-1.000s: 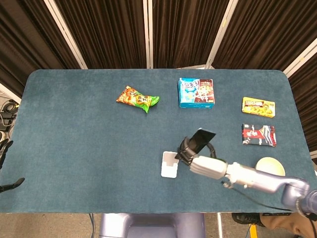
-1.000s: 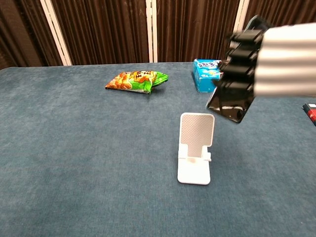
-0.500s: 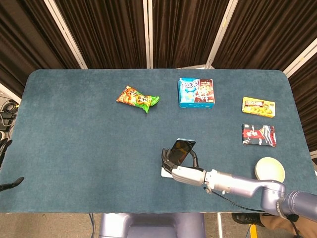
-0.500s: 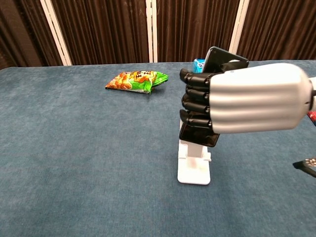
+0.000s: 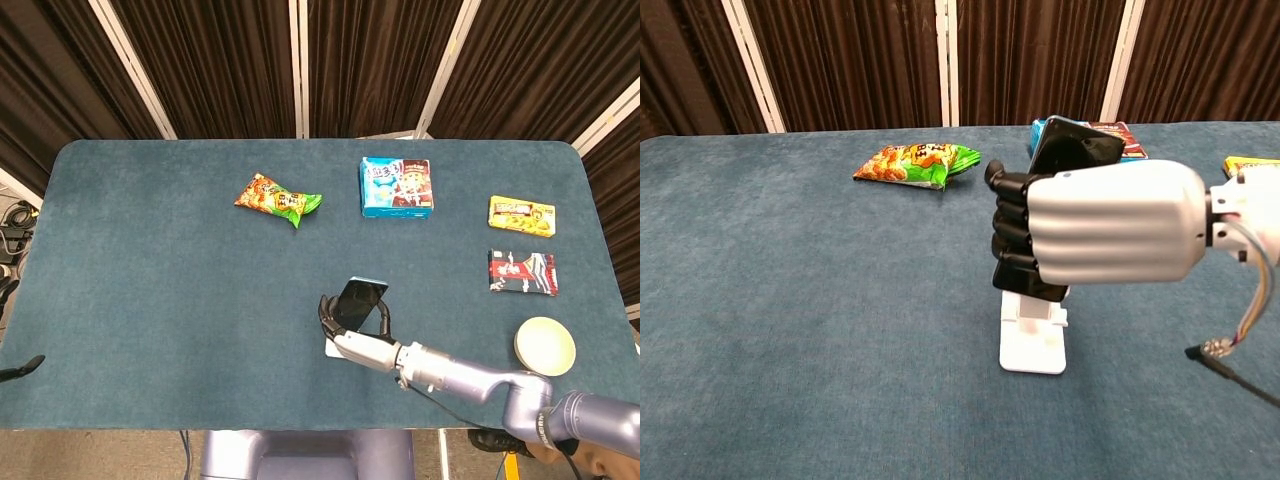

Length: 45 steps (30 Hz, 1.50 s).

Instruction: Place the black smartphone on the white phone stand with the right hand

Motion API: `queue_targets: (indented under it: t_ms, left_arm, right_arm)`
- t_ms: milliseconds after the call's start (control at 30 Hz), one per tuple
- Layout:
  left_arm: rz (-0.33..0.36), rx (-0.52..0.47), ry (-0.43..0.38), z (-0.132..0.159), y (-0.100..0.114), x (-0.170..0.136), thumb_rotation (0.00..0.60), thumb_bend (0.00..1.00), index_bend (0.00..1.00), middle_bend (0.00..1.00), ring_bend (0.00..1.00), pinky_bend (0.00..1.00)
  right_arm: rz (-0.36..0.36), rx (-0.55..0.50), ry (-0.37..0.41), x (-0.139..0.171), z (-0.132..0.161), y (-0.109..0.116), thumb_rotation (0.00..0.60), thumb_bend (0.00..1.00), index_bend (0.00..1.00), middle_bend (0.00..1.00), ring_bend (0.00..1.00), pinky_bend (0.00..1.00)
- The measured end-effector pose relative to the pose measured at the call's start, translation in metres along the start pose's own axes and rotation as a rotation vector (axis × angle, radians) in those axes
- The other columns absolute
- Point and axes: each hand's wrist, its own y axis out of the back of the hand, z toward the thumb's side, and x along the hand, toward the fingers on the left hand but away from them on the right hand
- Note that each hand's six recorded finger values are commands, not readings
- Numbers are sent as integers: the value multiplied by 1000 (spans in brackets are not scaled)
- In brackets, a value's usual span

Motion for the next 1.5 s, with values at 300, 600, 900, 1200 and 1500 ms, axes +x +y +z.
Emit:
queue_targets:
  t_ms: [300, 600, 900, 1200, 1500]
  left_arm:
    - [-2, -1, 1, 0, 0, 0, 600, 0, 0, 0, 0, 0]
    - [-3, -1, -2, 1, -1, 0, 600, 0, 0, 0, 0, 0]
    - [-1, -6, 0, 0, 0, 0, 600, 0, 0, 0, 0, 0]
    - [-2, -8, -2, 0, 1, -1, 600, 0, 0, 0, 0, 0]
    - [-4, -6, -5, 1, 0, -1, 600, 0, 0, 0, 0, 0]
  right_arm:
    - [-12, 13, 22, -1, 7, 5, 600, 498, 603, 545, 386, 256]
    - [-15, 38, 30, -6, 12, 8, 600, 500, 607, 541, 376, 226]
    - [6, 52, 36, -10, 16, 12, 600, 502, 619, 544, 376, 224]
    - [17, 37, 28, -13, 20, 16, 600, 491, 506, 450, 347, 214]
    - [27, 30, 15, -12, 19, 16, 600, 488, 385, 328, 291, 164]
